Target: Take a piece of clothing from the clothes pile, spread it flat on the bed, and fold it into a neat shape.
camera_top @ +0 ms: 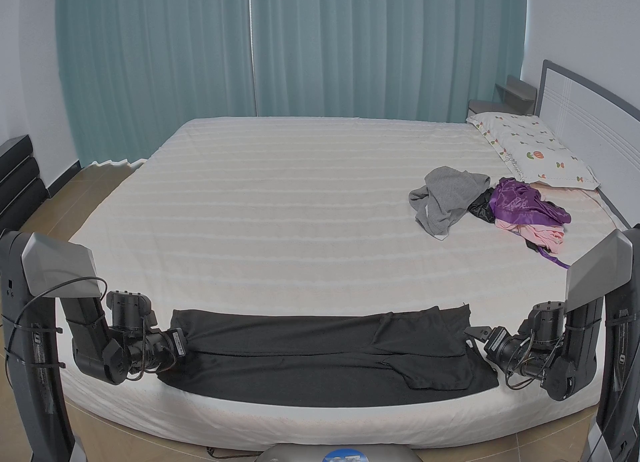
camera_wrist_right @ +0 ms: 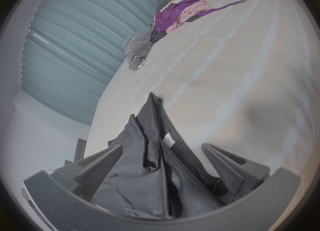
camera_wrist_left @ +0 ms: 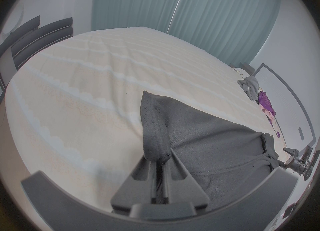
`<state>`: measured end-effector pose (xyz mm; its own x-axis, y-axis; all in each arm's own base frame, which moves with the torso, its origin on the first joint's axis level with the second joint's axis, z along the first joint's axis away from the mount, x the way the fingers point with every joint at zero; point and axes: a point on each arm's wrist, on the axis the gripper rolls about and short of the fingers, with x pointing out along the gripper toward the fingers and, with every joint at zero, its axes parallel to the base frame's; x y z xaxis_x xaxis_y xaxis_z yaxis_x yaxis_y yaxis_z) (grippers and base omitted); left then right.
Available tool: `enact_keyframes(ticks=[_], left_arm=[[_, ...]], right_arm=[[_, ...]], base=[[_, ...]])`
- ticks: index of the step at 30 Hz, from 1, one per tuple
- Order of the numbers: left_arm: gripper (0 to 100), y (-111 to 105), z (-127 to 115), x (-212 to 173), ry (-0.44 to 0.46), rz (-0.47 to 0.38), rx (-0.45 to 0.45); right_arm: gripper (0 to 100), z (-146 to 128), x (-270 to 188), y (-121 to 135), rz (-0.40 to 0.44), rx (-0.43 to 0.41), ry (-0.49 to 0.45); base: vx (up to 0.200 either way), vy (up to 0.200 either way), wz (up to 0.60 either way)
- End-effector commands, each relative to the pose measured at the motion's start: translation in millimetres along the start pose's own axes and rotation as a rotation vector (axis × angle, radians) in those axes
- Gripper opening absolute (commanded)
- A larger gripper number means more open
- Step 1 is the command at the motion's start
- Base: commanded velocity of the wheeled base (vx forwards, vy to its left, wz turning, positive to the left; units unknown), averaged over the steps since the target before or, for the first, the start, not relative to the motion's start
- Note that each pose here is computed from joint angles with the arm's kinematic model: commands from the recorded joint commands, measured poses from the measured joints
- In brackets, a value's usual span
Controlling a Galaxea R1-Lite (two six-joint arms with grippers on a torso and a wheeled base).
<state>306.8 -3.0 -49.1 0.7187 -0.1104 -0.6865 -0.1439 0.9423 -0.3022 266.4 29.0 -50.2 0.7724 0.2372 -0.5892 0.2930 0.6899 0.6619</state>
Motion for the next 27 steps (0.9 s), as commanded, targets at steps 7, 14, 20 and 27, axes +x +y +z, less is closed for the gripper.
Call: enact_keyframes(ticks=[7,14,20,27], left_arm=[[0,-2.4,6.1,-4.9,-0.03,-0.002,-0.06],[0,-5.2,5.6,-5.3,-0.029,-0.008,-0.068],[0,-6.1,6.9,-5.0,-0.034,-0.011,-0.075],[0,-12.6,13.3,-7.1,-0.06,-0.033,-0.115]], right_arm=[[100,0.1,0.1,0.3,0.003,0.001,-0.002],[100,0.1,0.1,0.3,0.004,0.001,-0.001],[100,0.2,0.1,0.4,0.005,0.0,-0.002],[100,0.4,0.3,0.6,0.006,0.0,-0.003]], base=[[0.0,0.0,0.0],[-0.086,0.0,0.0],[0.0,0.0,0.0],[0.0,-0.057,0.0]])
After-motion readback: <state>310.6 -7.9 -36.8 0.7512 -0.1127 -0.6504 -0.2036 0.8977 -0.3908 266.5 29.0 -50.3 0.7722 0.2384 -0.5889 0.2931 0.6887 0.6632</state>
